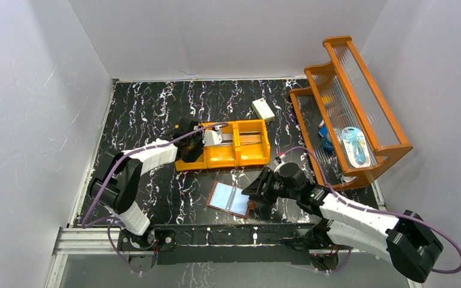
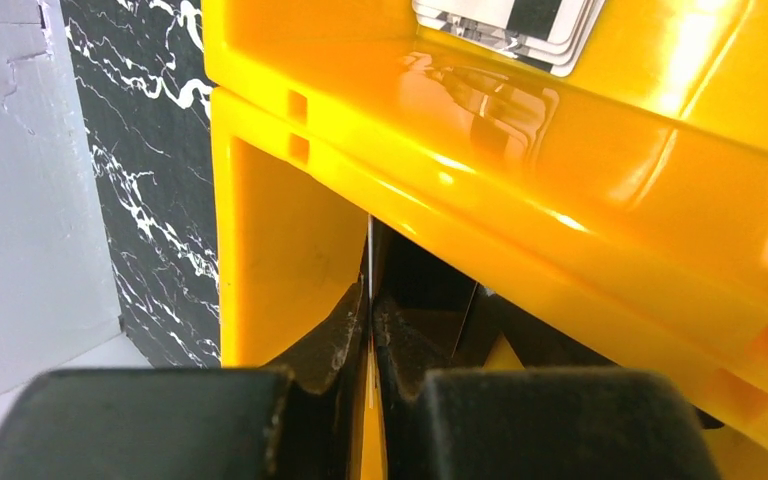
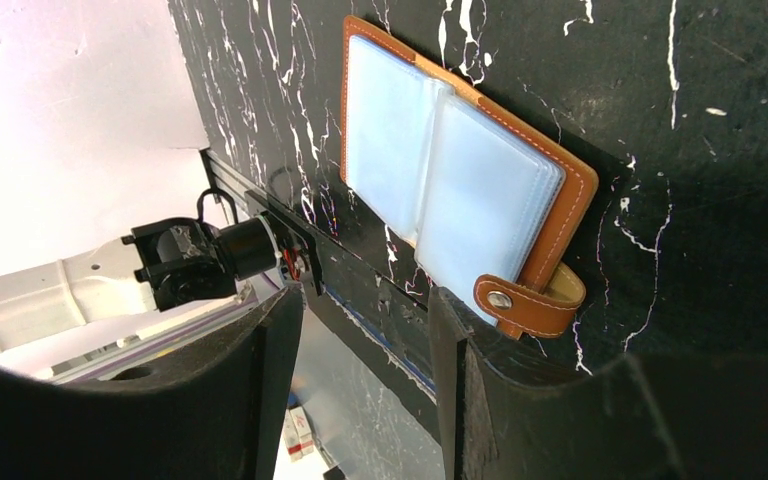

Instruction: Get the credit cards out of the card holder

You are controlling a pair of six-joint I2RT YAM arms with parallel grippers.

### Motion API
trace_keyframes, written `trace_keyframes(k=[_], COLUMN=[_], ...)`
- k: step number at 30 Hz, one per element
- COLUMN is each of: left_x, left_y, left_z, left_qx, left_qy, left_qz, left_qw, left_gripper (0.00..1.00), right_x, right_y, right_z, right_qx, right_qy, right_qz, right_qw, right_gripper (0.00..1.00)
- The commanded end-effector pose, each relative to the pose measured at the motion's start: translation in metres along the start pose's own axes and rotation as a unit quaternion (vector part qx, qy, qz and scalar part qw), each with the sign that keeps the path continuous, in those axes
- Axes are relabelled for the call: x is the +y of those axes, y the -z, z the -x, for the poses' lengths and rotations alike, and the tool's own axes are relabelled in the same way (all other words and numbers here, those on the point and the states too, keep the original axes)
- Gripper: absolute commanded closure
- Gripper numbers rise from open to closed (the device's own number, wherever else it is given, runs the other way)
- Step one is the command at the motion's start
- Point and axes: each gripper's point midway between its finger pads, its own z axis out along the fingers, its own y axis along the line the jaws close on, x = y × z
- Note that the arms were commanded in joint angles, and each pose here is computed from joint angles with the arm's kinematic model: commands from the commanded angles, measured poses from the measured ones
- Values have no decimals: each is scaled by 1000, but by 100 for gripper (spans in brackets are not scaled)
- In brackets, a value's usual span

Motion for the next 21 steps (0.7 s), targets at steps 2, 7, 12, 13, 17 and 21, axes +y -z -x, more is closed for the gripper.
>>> trace_keyframes(k=[2, 7, 12, 13, 17, 21], left_x=[11, 5, 5, 7, 10, 14], left_y=[6, 5, 6, 6, 10, 16], left_z=[6, 2, 0, 0, 2, 7], left_qx=[-26, -25, -22, -22, -27, -38], left_qy=[14, 18, 26, 30, 39, 50], left_qz=[29, 26, 29, 33, 39, 48], left_qw=[999, 999, 999, 999, 998, 997], left_gripper=[100, 92, 77, 77, 74, 65], right_x=[-2, 2, 3, 3, 4, 3], right_y=[2, 1, 2, 2, 4, 4], right_z=[2, 2, 3, 3, 3, 3], right_qx=[-14, -12, -13, -14, -16, -17], right_qy=[-5, -7, -6, -5, -5, -6], right_qz=[2, 11, 13, 13, 13, 11], right_qw=[1000, 1000, 1000, 1000, 1000, 1000], right_gripper=[42, 42, 42, 42, 42, 41])
